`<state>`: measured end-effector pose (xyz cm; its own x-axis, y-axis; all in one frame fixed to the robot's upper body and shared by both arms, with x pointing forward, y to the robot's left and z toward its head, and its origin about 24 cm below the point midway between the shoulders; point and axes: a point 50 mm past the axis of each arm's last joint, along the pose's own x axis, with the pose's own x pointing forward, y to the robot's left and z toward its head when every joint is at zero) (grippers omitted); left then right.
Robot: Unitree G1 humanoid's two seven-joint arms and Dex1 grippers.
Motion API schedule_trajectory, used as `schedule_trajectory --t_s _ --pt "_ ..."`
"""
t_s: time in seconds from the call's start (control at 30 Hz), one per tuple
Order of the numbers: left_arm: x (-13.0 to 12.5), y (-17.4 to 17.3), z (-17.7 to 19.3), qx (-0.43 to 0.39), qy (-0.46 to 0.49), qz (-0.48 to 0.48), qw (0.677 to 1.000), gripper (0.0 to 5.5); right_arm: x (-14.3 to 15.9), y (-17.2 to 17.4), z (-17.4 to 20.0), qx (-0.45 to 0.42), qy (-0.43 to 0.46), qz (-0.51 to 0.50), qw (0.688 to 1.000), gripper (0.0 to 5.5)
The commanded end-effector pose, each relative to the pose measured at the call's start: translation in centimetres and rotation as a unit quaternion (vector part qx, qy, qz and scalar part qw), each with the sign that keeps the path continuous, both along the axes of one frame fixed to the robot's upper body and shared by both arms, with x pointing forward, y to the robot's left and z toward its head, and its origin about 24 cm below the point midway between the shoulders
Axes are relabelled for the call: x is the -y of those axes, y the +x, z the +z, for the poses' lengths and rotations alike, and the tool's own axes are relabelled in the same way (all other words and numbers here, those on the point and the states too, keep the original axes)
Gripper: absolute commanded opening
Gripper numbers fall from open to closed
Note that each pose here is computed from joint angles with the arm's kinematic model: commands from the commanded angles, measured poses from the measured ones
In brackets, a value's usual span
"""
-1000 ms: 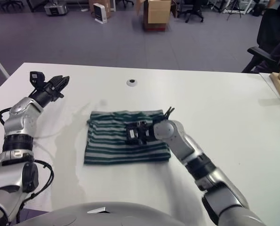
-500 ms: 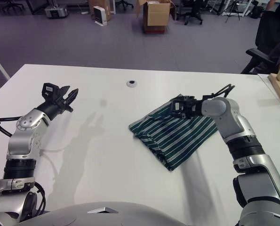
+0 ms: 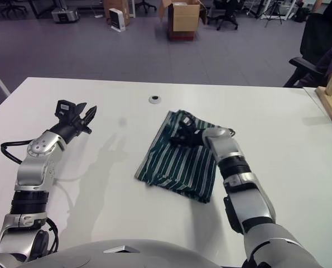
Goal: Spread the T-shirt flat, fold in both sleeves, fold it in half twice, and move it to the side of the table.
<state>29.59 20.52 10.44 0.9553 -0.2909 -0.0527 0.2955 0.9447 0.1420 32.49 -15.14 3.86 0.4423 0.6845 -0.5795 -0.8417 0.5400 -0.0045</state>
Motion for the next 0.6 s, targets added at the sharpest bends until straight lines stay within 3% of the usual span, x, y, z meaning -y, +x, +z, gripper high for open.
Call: schedule_trajectory --t_s 0.03,0.13,0.2,0.3,0.4,0.6 --pt "-0.2 -0.5 0.2 0.001 0.021 -0.005 1.000 1.89 -1.3 -1.3 -0.6 0.063 -0.010 0.073 0.995 2.80" --pt "1.4 -1.2 0.9 0.024 0.082 -0.081 0.993 1.89 -0.2 -0.1 4.3 0.151 0.054 0.070 0.985 2.80" --pt "3.6 -2.9 1.1 0.038 0.148 -0.200 0.968 2.04 2.2 -0.8 7.2 0.191 0.047 0.101 0.975 2.80" --pt "5.4 -7.9 -1.2 -0.022 0.246 -0.432 0.868 2.56 7.3 -6.9 7.2 0.125 -0.052 0.249 0.959 2.80" --pt "5.4 -10.2 -2.6 -0.047 0.313 -0.533 0.784 2.95 10.1 -12.5 5.7 0.017 -0.108 0.349 0.931 2.80" --pt "7.8 -10.2 -2.9 -0.022 0.275 -0.567 0.776 2.95 9.5 -13.7 3.6 0.058 -0.133 0.365 0.920 2.80"
